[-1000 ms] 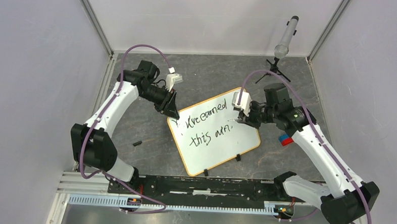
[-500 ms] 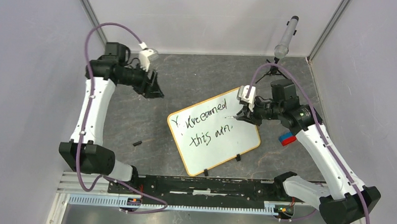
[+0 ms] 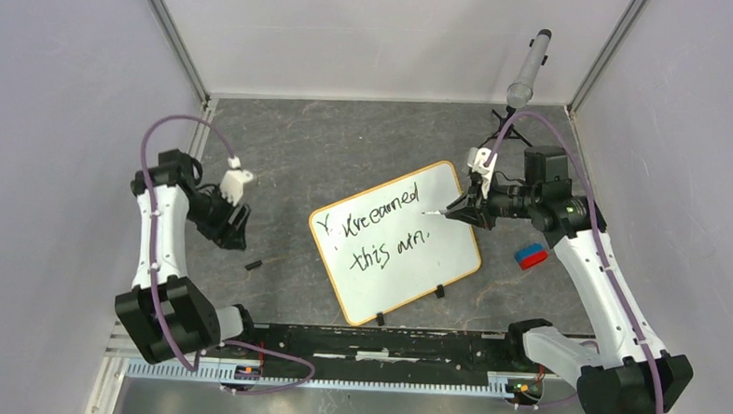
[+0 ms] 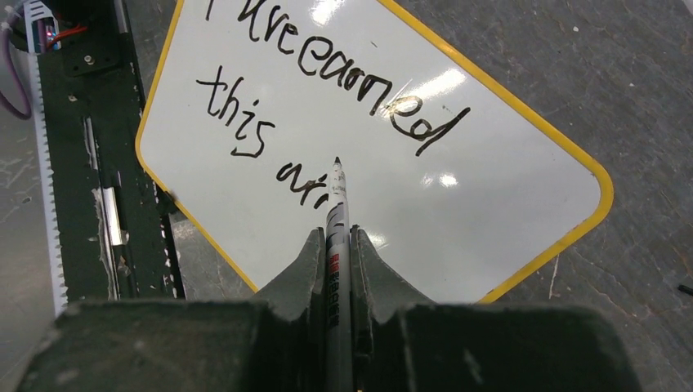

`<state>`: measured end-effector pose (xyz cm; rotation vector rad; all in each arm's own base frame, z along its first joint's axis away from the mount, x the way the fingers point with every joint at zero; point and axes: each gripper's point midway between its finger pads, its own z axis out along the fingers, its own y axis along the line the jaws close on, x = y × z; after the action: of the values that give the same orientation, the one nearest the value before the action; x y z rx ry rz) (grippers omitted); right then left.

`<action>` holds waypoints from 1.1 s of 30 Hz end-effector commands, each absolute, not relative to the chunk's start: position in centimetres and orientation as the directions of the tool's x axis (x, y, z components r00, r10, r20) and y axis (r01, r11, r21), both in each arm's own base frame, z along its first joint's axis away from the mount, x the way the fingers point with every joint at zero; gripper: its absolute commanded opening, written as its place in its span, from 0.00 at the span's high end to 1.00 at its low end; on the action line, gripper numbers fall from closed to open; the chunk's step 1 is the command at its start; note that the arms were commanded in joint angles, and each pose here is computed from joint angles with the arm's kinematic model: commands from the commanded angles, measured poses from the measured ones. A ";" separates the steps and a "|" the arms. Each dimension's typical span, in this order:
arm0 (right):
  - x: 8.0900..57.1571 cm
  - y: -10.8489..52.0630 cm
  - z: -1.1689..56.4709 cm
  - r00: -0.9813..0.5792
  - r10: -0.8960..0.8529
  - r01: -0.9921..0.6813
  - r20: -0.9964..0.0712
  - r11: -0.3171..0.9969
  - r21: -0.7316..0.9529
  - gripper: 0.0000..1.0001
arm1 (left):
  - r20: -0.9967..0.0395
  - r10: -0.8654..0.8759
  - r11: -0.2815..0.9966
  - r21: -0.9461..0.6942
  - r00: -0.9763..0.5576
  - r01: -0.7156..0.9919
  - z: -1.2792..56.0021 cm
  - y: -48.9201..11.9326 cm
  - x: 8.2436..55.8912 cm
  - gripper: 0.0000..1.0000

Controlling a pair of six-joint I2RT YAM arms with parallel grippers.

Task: Write a sentence on the whiteboard
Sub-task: Place the pen cap at the center of the board.

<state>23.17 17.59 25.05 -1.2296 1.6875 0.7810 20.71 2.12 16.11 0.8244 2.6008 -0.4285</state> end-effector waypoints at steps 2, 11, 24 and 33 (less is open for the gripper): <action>22.9 18.2 26.6 -0.094 -0.333 -0.961 -0.938 0.276 -0.002 1.00 | -0.397 0.690 0.661 0.007 -0.605 0.750 11.5 4.1 20.0 0.33; 23.4 18.3 26.3 -0.113 -0.326 -0.960 -0.938 0.281 0.018 1.00 | -0.374 0.736 0.612 0.009 -0.565 0.791 5.6 4.2 19.7 0.37; 23.7 18.2 25.9 -0.128 -0.334 -0.958 -0.934 0.287 0.029 1.00 | -0.397 0.799 0.502 0.031 -0.451 0.864 2.2 3.3 19.4 0.42; 24.0 18.2 25.8 -0.132 -0.337 -0.954 -0.932 0.297 0.028 1.00 | -0.368 0.839 0.445 0.040 -0.401 0.895 -0.2 2.7 18.1 0.54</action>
<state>23.55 18.09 25.38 -1.1979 1.6738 0.8602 18.29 3.06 1.20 1.3905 2.4280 -0.2391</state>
